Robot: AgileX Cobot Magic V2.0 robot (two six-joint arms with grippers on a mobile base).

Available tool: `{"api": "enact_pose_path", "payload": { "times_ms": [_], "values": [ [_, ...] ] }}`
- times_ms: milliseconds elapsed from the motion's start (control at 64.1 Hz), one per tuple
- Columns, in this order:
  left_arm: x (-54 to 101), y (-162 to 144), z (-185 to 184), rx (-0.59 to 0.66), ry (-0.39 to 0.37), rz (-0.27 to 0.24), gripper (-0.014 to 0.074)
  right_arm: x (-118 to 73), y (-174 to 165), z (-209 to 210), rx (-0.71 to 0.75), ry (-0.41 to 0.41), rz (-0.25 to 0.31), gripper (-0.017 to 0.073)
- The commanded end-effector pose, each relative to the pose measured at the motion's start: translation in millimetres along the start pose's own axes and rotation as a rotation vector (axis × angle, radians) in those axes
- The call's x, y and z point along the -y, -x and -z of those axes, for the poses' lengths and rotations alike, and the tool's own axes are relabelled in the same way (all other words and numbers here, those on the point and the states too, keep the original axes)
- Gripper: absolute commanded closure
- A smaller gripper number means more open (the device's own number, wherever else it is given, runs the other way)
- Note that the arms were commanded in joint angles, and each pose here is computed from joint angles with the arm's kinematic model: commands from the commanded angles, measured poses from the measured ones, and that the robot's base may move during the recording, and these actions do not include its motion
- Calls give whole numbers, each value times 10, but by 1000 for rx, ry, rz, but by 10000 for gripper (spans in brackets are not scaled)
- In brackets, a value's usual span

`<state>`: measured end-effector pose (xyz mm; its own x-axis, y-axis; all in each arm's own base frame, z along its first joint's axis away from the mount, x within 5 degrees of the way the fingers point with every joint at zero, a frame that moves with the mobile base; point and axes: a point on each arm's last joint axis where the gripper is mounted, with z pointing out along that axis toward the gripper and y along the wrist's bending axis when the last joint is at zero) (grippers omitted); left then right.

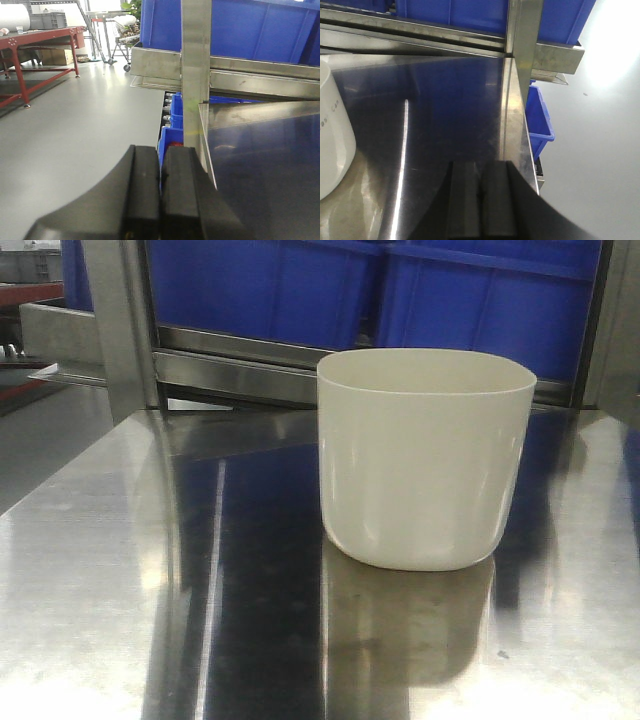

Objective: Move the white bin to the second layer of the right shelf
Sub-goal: 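Move the right gripper toward the white bin's rim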

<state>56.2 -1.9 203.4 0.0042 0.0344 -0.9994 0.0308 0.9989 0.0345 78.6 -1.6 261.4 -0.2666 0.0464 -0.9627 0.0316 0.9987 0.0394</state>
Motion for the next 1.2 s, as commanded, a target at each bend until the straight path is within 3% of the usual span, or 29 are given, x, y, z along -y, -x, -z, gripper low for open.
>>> {"api": "enact_pose_path", "payload": {
  "times_ms": [0,437,624,890,1186],
  "values": [
    [-2,-41,-3,60,4,9,509,-8,292,-55,65,0,-3,502],
    [-2,-41,-3,60,4,9,509,-72,875,-667,-369,26,-69,502],
    [-2,-41,-3,60,4,9,509,-207,1095,-960,-463,66,-108,494],
    [-2,-41,-3,60,4,9,509,-587,1297,-1285,-573,161,-145,169],
    [-2,-41,-3,60,4,9,509,-958,1571,-1496,-696,304,-225,151]
  ]
}}
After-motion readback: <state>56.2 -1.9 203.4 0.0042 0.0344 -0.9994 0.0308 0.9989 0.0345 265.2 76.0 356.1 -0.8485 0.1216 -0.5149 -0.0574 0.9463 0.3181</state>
